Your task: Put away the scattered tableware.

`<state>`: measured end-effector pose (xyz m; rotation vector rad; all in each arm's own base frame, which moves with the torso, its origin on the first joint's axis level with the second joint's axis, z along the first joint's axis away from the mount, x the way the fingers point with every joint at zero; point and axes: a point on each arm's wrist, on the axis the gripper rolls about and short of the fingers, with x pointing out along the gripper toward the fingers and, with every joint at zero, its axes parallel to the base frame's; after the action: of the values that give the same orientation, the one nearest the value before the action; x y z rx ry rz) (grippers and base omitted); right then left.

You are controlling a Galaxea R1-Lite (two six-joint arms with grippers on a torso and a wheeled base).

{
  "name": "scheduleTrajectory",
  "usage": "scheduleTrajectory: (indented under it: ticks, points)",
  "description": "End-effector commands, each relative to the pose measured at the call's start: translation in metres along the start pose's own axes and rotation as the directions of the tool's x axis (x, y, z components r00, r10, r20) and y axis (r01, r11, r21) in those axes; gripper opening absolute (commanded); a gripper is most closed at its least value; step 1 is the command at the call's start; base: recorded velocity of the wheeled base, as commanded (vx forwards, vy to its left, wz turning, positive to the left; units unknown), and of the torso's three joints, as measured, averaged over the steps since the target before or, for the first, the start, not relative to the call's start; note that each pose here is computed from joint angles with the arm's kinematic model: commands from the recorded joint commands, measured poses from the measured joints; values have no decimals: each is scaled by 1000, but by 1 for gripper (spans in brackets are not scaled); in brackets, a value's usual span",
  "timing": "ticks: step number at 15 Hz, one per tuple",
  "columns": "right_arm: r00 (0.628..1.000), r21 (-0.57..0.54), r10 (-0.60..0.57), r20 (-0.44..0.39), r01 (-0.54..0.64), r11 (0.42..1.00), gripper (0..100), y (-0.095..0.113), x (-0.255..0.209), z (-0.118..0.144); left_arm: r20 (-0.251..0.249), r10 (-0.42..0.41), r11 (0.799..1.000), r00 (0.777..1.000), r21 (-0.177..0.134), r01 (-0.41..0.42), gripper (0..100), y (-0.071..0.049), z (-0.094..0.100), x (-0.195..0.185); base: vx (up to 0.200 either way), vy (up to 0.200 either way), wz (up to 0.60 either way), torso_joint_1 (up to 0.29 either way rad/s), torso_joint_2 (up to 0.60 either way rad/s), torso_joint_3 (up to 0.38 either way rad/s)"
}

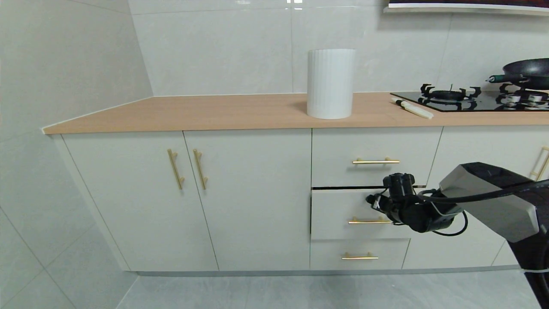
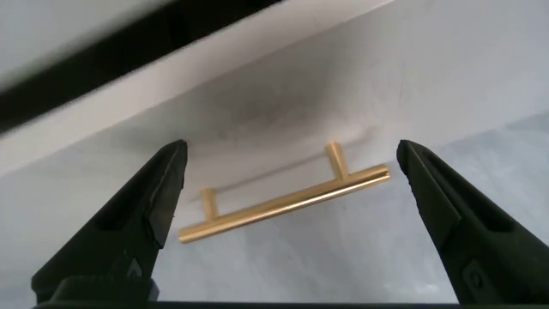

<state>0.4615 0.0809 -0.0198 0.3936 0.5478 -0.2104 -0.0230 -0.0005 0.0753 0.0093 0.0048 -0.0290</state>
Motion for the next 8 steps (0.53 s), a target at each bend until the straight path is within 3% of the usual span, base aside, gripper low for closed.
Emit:
scheduleTrajectory:
  ticks: [1, 8]
  points:
    - [1000, 14, -2, 11, 2, 1000, 100, -1, 5, 2, 0, 0, 1000, 1000, 0, 0, 100, 0, 0, 0, 0, 0, 0, 0, 0, 0]
    - [999, 51, -15, 43, 13, 999, 100, -5, 18, 7, 0, 0, 1000, 1000, 0, 0, 100, 0, 0, 0, 0, 0, 0, 0, 0, 0]
